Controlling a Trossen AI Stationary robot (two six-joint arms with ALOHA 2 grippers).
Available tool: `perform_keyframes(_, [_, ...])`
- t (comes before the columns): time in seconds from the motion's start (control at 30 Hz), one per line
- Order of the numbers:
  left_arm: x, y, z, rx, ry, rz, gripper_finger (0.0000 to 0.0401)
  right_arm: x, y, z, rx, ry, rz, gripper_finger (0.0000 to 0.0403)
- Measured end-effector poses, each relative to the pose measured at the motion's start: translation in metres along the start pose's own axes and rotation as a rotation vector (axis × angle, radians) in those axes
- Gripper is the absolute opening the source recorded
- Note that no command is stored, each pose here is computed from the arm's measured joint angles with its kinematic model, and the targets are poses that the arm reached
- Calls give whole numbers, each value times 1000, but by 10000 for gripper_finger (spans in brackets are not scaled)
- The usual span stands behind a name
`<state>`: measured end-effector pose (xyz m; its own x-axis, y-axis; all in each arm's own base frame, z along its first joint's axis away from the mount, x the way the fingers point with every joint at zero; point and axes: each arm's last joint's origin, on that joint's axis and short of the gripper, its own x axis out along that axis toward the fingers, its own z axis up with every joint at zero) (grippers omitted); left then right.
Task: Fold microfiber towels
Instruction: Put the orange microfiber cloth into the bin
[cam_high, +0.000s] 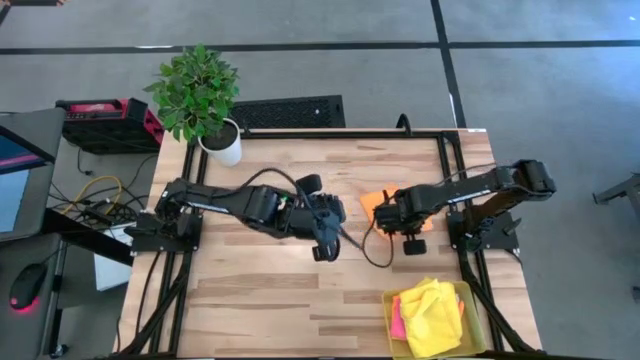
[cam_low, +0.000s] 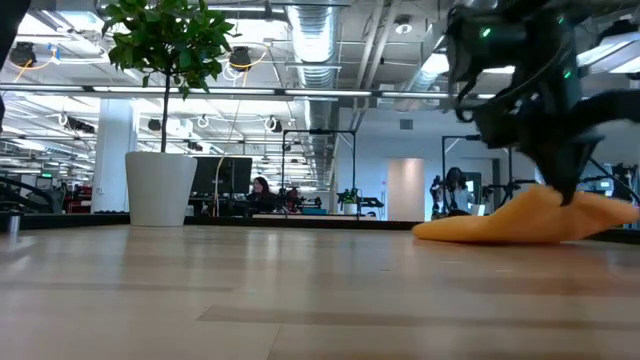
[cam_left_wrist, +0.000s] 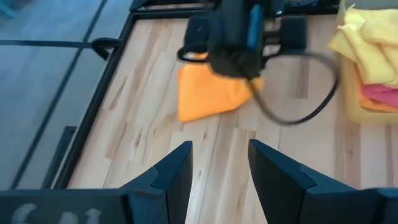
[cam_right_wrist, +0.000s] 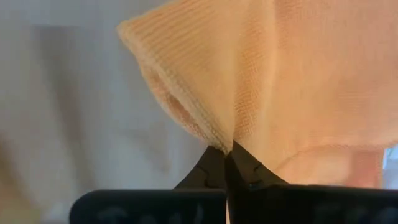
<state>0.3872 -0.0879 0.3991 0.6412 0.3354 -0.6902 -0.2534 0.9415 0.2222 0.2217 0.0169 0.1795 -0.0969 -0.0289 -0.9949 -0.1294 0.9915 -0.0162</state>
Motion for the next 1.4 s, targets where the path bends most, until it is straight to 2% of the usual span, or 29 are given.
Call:
perform_keyframes(0.17, [-14,-11,-7,3,-2,48,149,-20,21,-6,35,-17,68,5])
perform_keyframes(0.43, [-36,-21,-17,12,3,39,149,-54,68,-9,60,-29,160,3])
perform_keyframes(0.8, [-44,-27,-19,32,-8,24,149,-95,135,-23,95,-92,266,3])
perform_keyframes(1.0, [-43,-27,-19,36,-7,24,149,-114,156,-34,140,-109,303,3])
perform_keyframes(1.23, [-43,-27,-19,61,-7,25,149,-128,166,-46,197,-101,286,4])
perform_keyframes(1.4, [-43,-27,-19,61,-7,25,149,-137,178,-55,227,-106,317,4])
